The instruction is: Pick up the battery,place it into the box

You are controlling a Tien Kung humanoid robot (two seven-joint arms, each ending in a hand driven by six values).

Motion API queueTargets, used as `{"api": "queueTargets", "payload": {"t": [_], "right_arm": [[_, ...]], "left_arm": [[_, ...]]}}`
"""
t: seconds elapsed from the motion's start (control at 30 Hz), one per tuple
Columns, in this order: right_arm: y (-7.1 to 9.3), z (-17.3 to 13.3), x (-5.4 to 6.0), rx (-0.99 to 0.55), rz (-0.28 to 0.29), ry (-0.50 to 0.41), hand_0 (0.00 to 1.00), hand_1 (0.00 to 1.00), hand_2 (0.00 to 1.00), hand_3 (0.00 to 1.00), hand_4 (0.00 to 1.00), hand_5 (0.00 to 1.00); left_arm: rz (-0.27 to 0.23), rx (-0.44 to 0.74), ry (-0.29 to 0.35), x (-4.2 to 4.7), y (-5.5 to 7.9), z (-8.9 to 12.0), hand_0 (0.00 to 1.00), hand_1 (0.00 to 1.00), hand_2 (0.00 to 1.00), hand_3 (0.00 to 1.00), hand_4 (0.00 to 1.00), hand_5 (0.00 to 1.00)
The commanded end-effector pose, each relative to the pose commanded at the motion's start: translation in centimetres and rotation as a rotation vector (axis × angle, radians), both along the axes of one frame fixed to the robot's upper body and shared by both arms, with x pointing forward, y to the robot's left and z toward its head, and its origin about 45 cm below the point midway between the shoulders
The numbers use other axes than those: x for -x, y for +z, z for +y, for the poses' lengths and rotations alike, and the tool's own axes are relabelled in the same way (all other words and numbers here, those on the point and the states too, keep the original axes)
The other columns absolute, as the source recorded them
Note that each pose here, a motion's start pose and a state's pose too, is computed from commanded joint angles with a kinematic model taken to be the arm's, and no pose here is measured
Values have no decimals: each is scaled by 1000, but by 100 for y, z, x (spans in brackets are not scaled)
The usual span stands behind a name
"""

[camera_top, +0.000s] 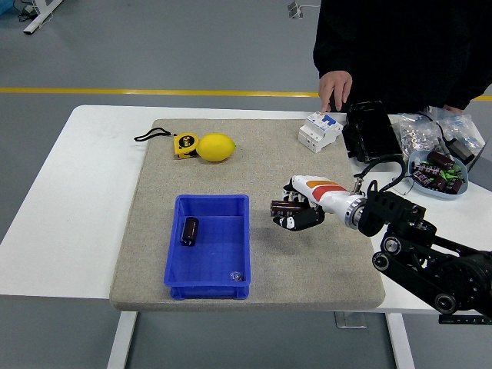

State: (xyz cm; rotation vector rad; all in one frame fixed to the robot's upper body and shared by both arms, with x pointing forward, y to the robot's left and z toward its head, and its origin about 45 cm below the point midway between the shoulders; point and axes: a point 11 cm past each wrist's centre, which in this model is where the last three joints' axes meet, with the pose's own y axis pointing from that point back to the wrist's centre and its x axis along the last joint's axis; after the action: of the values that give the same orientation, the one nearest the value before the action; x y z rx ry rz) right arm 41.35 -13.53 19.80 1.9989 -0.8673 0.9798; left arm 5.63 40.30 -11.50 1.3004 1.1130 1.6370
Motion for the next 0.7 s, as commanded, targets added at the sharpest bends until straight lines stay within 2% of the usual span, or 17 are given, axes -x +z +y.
{"api": "queueTargets", "payload": {"t": [0.43, 0.7], "right_arm": [[297, 619, 49, 15, -56, 148, 2, 124, 237, 325, 759, 279], [375, 970, 95, 162, -150, 260, 2, 125, 240, 325, 757, 280]], "left_arm": [[1, -11, -7, -14, 19, 54, 754, 704, 729, 623, 696, 606], [-6, -13, -7, -46, 26, 63, 754, 703, 729, 624, 696, 606]]}}
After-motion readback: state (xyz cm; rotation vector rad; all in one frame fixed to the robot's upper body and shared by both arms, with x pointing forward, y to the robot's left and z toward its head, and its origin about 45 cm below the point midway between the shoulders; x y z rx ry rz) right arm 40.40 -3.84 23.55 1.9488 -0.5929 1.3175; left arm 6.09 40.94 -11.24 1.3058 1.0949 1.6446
